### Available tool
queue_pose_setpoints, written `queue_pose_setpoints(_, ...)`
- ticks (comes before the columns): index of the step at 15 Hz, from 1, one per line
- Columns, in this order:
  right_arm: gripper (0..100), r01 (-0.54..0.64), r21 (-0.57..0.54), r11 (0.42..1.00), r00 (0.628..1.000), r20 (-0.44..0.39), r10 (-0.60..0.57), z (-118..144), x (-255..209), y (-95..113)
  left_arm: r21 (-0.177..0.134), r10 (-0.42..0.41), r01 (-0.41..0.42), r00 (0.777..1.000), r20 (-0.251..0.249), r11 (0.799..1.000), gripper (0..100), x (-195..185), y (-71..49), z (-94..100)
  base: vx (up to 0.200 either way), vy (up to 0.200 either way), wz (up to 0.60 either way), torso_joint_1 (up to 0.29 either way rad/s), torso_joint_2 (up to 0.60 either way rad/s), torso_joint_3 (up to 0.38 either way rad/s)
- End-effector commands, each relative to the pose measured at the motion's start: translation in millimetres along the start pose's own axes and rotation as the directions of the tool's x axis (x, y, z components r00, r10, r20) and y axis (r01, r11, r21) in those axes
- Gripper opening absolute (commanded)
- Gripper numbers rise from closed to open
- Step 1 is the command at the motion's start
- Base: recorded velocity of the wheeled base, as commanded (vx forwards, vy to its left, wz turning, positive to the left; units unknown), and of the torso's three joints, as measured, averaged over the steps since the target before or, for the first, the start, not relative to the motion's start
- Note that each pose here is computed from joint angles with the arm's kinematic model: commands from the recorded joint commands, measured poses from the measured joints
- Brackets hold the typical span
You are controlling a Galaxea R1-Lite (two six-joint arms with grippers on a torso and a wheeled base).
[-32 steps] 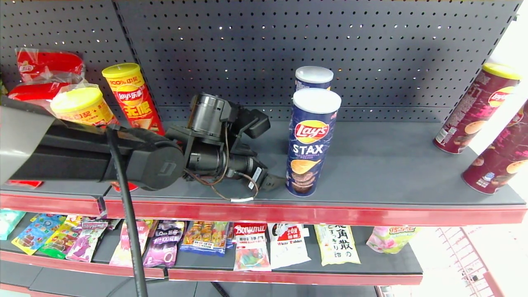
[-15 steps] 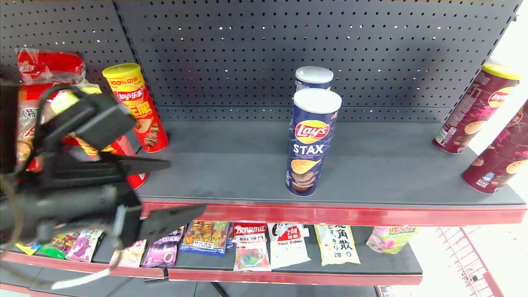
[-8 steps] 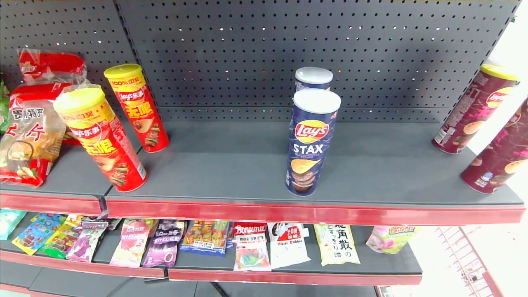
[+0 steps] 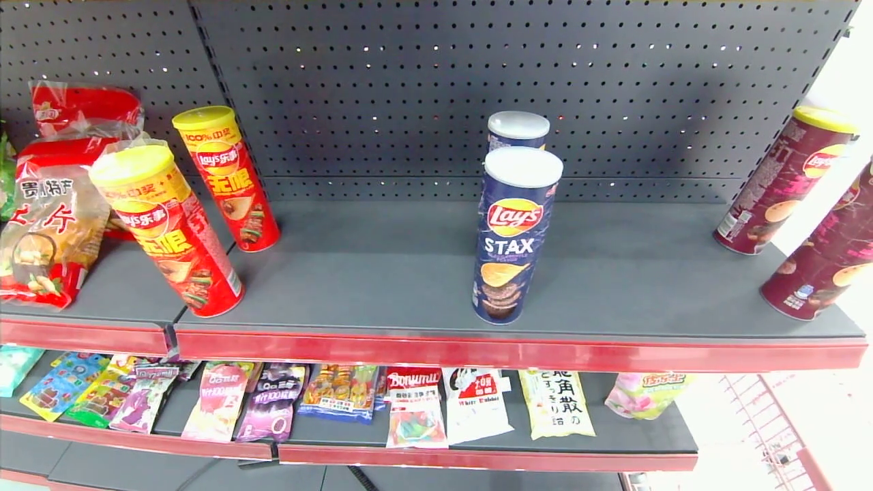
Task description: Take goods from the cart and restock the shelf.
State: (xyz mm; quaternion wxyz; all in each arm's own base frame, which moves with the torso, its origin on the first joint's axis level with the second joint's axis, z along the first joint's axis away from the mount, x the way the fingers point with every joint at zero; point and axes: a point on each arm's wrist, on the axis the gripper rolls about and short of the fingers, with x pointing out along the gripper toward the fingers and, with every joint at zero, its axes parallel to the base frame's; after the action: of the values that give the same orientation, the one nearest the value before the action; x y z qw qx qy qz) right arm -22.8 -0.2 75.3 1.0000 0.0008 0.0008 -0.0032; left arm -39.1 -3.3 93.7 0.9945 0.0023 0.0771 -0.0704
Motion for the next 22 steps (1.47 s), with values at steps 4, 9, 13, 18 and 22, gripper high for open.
queue_pose_setpoints(4, 100, 0.0, 0.0, 1.0, 1.0, -0.001, 0.0, 0, 0, 0, -0.154, 0.078, -0.058, 0.989, 0.13, 0.986, 100, 11, 3.3, -6.3, 0.0, 0.0, 0.0, 0.0, 0.0, 0.0)
queue_pose_setpoints(9, 100, -0.002, -0.003, 1.0, 1.0, -0.001, 0.002, 0, 0, 0, -0.011, -0.045, 0.047, 0.989, 0.141, 0.999, 100, 13, 0.8, -8.6, 0.0, 0.0, 0.0, 0.0, 0.0, 0.0)
queue_pose_setpoints(13, 100, 0.0, -0.003, 1.0, 1.0, -0.001, 0.0, 0, 0, 0, -0.107, 0.248, -0.232, 0.953, 0.176, 0.967, 100, 17, 8.0, -13.0, 0.0, 0.0, 0.0, 0.0, 0.0, 0.0)
queue_pose_setpoints(18, 100, 0.0, -0.003, 1.0, 1.0, -0.001, 0.0, 0, 0, 0, -0.025, 0.111, -0.109, 0.982, 0.152, 0.994, 100, 18, 5.0, -15.5, 0.0, 0.0, 0.0, 0.0, 0.0, 0.0)
queue_pose_setpoints(22, 100, 0.0, -0.003, 1.0, 1.0, -0.001, 0.0, 0, 0, 0, -0.031, 0.151, -0.148, 0.977, 0.151, 0.989, 100, 18, 5.9, -15.5, 0.0, 0.0, 0.0, 0.0, 0.0, 0.0)
